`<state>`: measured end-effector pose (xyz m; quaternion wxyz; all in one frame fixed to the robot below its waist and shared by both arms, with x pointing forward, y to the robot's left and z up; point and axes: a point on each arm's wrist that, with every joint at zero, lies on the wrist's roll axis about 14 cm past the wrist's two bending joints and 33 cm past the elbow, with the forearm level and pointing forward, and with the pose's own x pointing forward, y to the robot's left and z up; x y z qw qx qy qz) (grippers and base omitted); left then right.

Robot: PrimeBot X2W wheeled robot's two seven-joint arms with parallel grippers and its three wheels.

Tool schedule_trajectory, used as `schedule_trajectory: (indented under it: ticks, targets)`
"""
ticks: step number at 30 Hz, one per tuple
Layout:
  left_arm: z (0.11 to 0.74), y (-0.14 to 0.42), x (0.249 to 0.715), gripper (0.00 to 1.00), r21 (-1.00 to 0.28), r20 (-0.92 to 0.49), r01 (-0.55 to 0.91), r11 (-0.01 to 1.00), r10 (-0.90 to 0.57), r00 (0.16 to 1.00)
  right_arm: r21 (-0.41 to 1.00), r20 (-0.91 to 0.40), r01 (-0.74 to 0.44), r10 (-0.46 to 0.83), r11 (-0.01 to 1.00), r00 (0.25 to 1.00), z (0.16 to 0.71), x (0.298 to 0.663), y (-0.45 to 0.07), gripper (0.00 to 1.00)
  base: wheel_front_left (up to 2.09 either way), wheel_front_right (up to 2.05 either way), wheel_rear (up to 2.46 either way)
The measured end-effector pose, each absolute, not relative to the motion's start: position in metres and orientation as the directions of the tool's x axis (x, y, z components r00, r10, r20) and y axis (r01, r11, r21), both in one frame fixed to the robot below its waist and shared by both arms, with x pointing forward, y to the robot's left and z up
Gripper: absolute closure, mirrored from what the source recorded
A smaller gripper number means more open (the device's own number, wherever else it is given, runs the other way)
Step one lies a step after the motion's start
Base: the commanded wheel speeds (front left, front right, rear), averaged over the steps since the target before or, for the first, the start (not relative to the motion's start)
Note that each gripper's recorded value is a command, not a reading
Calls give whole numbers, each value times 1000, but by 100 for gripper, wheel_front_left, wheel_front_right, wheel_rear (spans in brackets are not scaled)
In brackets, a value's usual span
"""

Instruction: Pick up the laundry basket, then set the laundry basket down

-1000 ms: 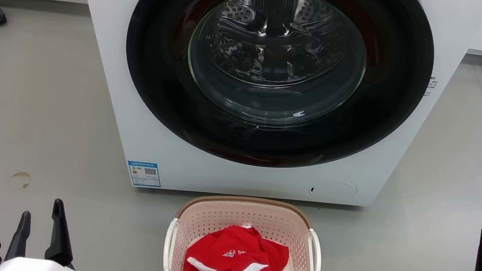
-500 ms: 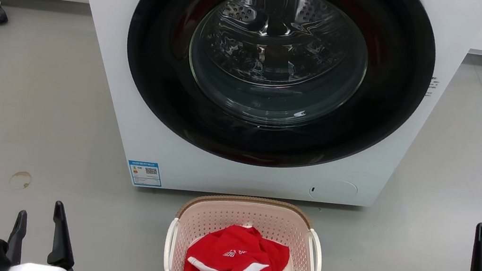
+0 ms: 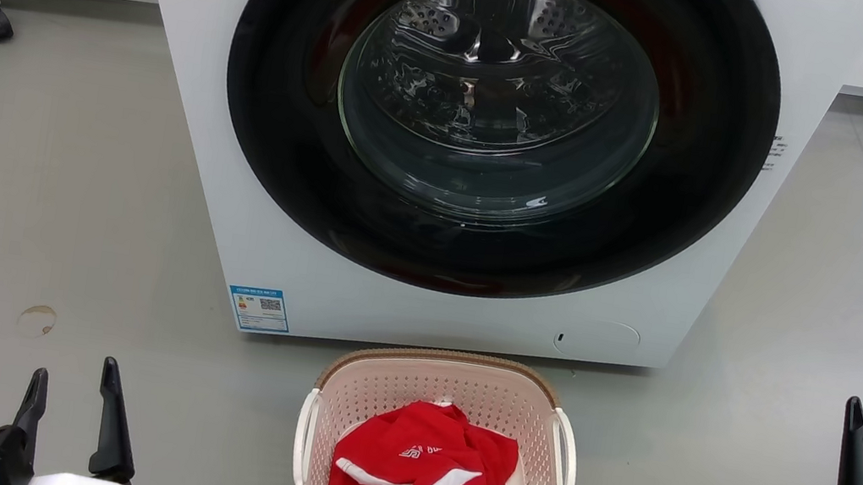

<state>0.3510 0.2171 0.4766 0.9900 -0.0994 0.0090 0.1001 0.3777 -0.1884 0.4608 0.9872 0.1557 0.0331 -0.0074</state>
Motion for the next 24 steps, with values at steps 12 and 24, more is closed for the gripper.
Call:
schedule_trajectory:
  ticks: [12,24]
  targets:
    - [473,216,350,0,-189,-55,-193,963,186,981,307,-65,22,-2,951,998,462,378,-188,0,0,0,0]
    - [457,213,344,0,-182,-161,-156,971,127,979,304,-121,-36,76,952,990,446,372,-169,0,0,0,0]
